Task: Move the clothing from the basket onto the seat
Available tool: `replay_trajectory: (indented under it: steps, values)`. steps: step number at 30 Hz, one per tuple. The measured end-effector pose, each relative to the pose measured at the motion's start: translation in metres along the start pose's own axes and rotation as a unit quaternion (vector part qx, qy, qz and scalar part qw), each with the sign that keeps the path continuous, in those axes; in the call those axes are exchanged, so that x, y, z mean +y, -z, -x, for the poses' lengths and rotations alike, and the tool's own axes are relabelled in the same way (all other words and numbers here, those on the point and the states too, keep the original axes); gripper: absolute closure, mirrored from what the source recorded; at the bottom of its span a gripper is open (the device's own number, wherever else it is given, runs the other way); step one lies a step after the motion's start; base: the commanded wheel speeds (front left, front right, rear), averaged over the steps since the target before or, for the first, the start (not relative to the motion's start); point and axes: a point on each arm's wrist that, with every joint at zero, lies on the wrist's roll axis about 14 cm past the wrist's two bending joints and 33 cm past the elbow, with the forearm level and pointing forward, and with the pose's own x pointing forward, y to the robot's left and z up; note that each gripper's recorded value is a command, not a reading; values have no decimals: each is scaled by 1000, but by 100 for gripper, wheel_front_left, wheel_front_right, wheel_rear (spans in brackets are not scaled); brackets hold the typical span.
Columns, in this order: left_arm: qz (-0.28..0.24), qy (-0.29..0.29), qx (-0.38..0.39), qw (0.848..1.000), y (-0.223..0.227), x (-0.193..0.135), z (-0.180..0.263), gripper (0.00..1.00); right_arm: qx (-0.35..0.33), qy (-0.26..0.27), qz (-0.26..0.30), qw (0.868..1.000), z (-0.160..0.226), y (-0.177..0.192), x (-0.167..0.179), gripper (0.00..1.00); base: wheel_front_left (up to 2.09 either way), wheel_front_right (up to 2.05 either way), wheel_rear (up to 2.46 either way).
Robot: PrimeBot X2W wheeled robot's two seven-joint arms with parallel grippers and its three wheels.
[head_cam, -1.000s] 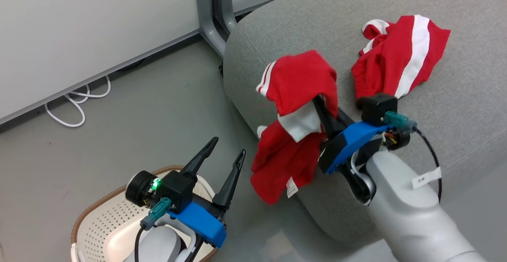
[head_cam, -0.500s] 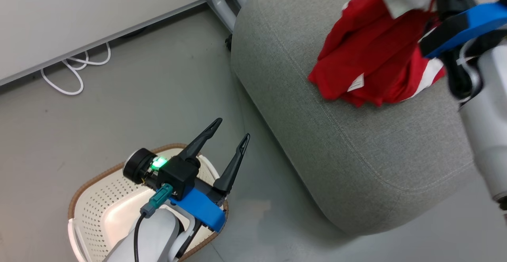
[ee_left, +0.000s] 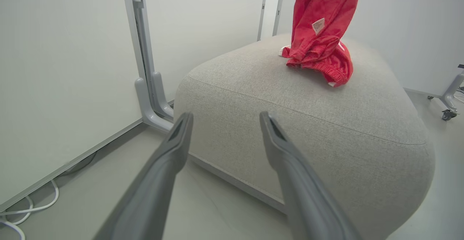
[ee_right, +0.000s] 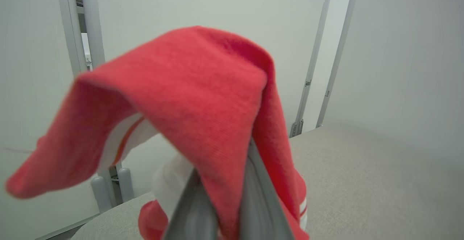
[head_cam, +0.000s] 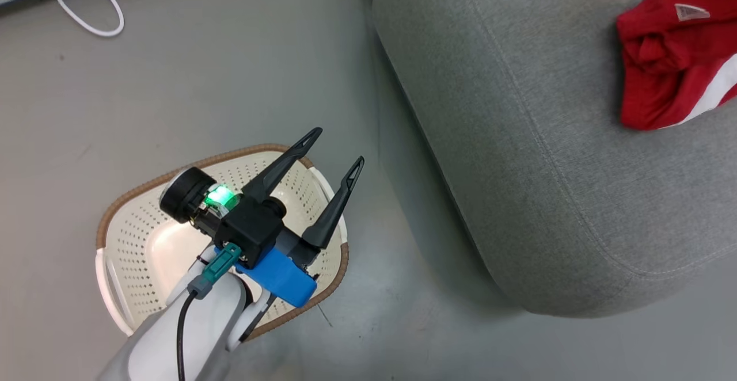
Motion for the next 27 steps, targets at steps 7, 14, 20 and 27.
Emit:
replay_trajectory:
  steps: [7, 14, 20, 27]
  values:
    - [9, -8, 12, 1000, 23, 20, 4, 0, 92, 36, -12, 995, 13, 97, -1, 100, 0, 0, 0]
    - [20, -6, 26, 999, 38, 23, 8, 0, 176, 67, -17, 982, 45, 171, -4, 100, 0, 0, 0]
    - [20, -7, 33, 999, 43, 27, 9, 0, 192, 69, -13, 979, 51, 186, 1, 100, 0, 0, 0]
    - [18, -9, 32, 999, 40, 27, 9, 0, 189, 60, -2, 980, 51, 184, 7, 0, 0, 0, 0]
